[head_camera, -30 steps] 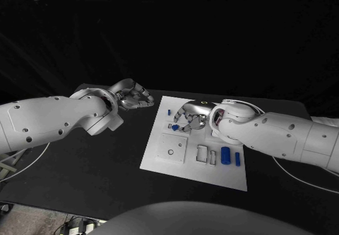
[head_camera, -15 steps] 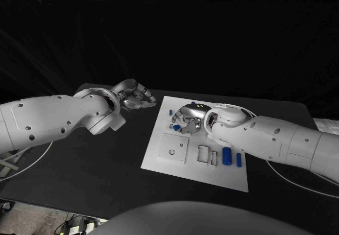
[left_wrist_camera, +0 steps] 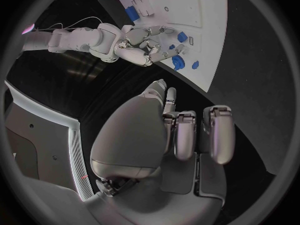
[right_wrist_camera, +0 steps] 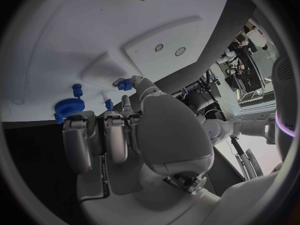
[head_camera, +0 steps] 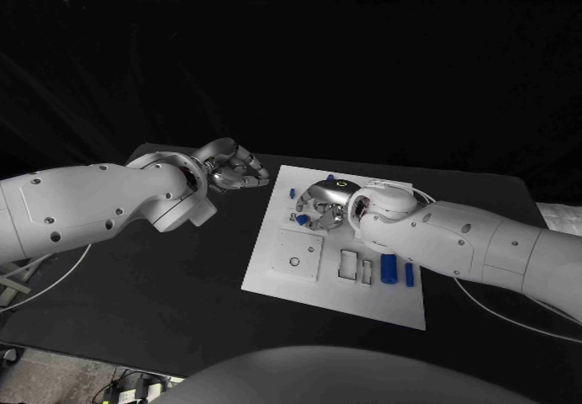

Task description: Assemble the parts on the task board

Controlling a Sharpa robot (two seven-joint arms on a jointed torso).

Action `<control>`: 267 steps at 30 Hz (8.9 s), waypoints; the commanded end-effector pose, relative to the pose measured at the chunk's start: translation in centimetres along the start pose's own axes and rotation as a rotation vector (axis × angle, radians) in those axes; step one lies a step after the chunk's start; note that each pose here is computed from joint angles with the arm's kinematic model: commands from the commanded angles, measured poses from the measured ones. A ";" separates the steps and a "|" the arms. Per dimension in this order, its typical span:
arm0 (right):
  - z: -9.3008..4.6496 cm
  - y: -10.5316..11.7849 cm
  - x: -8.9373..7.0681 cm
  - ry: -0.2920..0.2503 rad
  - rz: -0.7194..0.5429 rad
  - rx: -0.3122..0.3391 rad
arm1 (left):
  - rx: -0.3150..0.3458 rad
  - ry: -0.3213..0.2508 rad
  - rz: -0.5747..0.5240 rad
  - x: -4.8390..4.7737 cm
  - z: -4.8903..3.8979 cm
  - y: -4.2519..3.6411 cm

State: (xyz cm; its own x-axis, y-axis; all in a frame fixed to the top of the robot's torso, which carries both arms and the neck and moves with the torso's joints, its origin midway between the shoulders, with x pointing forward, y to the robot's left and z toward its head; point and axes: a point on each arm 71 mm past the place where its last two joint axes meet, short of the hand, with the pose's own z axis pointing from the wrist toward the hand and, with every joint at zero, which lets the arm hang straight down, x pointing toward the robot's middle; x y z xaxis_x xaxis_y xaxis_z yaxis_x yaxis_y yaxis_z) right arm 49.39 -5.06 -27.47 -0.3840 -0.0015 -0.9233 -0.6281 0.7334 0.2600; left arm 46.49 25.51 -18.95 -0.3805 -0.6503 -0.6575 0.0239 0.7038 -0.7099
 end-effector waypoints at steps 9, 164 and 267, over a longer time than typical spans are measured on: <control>0.5 0.0 0.3 -0.019 -0.026 0.008 | -0.004 0.035 0.001 0.36 0.08 -0.16; -2.3 -3.1 1.9 -0.079 0.581 0.057 | 0.001 0.393 0.175 8.32 5.22 -3.44; -3.1 -3.1 -0.9 -0.217 0.189 0.032 | -0.081 0.383 0.170 7.14 4.42 -0.91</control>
State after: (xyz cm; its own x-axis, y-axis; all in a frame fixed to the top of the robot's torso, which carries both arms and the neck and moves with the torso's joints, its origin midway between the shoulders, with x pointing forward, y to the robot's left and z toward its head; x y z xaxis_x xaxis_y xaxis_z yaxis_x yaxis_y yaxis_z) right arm 49.45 -9.67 -27.90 -0.3935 0.2238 -0.8917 -0.4933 0.7671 0.4102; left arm 47.85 19.22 -24.25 -0.6979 -0.3764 -0.6093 0.0397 0.8291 -0.5576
